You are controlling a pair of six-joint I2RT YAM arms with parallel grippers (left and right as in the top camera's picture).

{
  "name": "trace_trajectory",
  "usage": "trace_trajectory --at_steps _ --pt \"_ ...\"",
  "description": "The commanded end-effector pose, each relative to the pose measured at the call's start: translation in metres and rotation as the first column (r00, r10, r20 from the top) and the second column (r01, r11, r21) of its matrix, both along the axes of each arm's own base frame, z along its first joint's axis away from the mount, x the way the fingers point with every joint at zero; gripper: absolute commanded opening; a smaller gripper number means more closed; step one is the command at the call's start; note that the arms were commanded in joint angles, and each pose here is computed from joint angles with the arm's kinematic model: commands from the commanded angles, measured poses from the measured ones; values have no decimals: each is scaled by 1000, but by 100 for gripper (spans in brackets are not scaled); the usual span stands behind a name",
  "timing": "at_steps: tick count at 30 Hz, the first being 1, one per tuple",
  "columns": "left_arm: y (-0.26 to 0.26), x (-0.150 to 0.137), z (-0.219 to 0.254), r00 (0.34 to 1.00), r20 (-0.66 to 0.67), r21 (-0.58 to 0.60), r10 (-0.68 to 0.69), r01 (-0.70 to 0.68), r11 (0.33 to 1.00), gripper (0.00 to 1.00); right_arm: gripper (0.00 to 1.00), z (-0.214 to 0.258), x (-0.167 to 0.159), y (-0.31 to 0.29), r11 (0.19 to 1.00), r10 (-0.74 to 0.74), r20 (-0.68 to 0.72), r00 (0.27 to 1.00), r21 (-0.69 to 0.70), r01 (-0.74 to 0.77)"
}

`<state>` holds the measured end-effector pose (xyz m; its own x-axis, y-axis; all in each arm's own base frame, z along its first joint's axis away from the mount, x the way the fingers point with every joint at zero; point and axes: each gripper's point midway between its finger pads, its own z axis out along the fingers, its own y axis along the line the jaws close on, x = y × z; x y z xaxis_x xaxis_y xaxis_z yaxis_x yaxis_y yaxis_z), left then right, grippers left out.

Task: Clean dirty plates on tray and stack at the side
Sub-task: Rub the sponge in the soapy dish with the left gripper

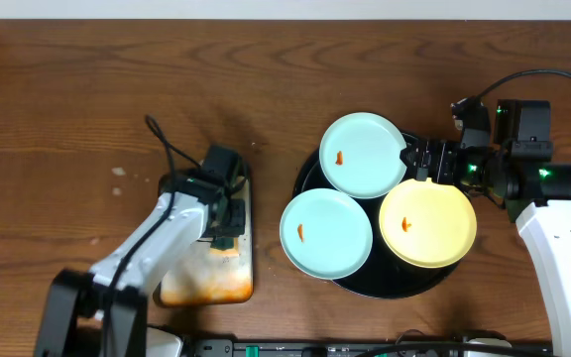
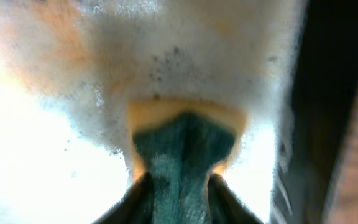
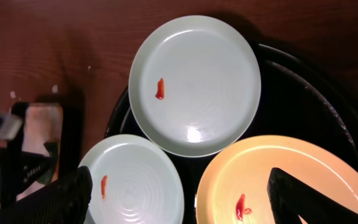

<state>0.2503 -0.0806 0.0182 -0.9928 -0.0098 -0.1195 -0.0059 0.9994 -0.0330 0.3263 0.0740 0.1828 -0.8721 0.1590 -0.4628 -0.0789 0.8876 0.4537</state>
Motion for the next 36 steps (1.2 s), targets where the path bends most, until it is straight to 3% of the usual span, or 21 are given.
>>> trace_trajectory --at_steps 1,6,13,17,20,24,27,32,34,36 --pt "-1 10 41 995 100 -21 3 -1 1000 49 88 7 2 3 1000 6 18 1000 0 -6" --pt "5 -15 42 1000 22 -10 18 -18 1000 51 88 7 2 3 1000 6 18 1000 -1 -6" --pt "10 -47 6 986 -113 6 120 -121 993 51 88 7 2 3 1000 6 18 1000 0 -6" --pt "-3 -52 -10 981 -160 -61 109 -120 991 49 88 7 2 3 1000 5 19 1000 -1 -5" --pt "-10 -51 -20 977 -187 -90 101 -119 989 38 88 7 2 3 1000 5 19 1000 -1 -5" --pt "-9 -51 -25 976 -201 -79 88 -106 991 11 88 7 2 3 1000 5 19 1000 -1 -5" --pt "-7 -47 -19 979 -188 -79 82 -98 992 7 89 8 2 3 1000 6 20 1000 -1 -6" --pt "14 -30 11 981 -142 -3 129 -131 991 8 89 8 2 3 1000 5 20 1000 -1 -5" --pt "16 -23 24 985 -122 -8 120 -121 993 22 89 7 2 3 1000 6 19 1000 -1 -6" --pt "17 -19 32 988 -100 -16 122 -124 992 43 89 7 2 3 1000 5 19 1000 -1 -5"
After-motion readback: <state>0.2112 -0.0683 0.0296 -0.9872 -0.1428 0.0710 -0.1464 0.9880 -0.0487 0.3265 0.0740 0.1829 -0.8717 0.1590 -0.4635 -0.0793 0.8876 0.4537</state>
